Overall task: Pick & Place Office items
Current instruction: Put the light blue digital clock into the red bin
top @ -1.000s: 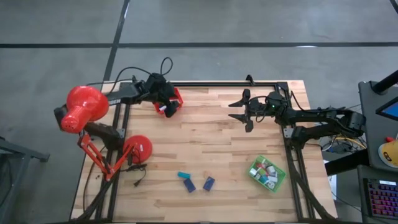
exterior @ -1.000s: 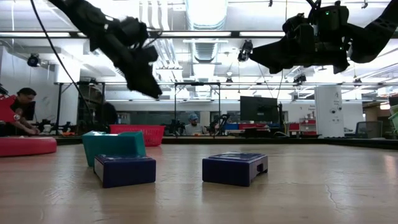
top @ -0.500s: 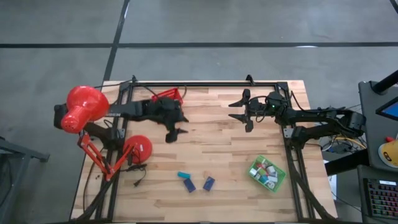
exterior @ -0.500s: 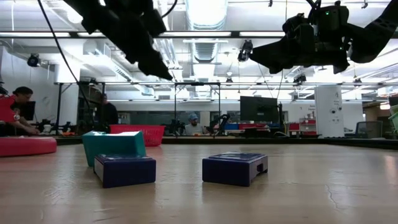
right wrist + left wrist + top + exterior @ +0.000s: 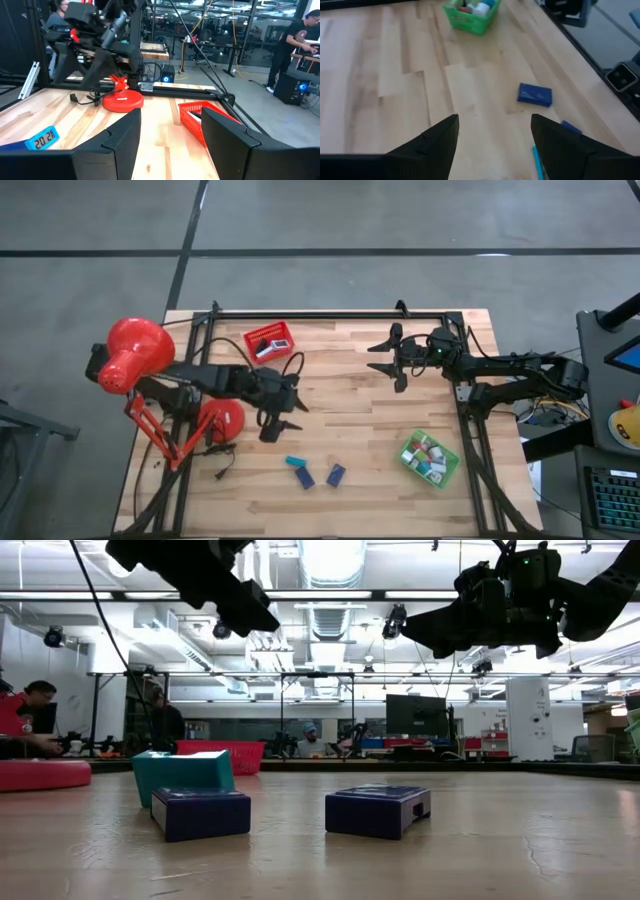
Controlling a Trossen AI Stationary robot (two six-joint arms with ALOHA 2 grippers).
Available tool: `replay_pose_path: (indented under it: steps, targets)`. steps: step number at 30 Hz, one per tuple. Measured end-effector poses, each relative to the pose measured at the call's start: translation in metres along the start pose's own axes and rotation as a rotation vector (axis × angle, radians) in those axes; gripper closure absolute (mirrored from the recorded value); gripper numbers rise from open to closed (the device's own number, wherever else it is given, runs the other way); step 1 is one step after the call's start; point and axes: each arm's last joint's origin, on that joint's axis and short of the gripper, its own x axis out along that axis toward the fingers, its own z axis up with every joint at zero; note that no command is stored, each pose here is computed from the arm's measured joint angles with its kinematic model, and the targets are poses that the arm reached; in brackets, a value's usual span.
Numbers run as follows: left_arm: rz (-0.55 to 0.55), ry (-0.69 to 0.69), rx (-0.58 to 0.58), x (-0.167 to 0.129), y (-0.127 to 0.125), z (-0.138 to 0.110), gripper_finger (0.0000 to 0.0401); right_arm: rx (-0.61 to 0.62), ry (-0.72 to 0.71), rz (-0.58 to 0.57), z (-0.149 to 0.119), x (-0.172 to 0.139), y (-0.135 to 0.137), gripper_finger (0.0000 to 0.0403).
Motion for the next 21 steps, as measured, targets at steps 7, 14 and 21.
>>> replay_pose_path:
  steps: [7,14,21]
  targets:
    - [-0.051,0.02,0.041,0.011,-0.017,-0.021,0.0146,0.0,0.0,0.0,0.0,0.0,0.0,0.0199]
    - [-0.089,-0.08,0.118,0.024,-0.034,-0.06,0.0146,0.0,0.0,0.001,0.0,0.0,0.0,0.0199]
    - [-0.188,-0.145,0.141,0.025,-0.041,-0.088,0.0146,0.0,0.0,0.0,0.0,0.0,0.0,0.0199]
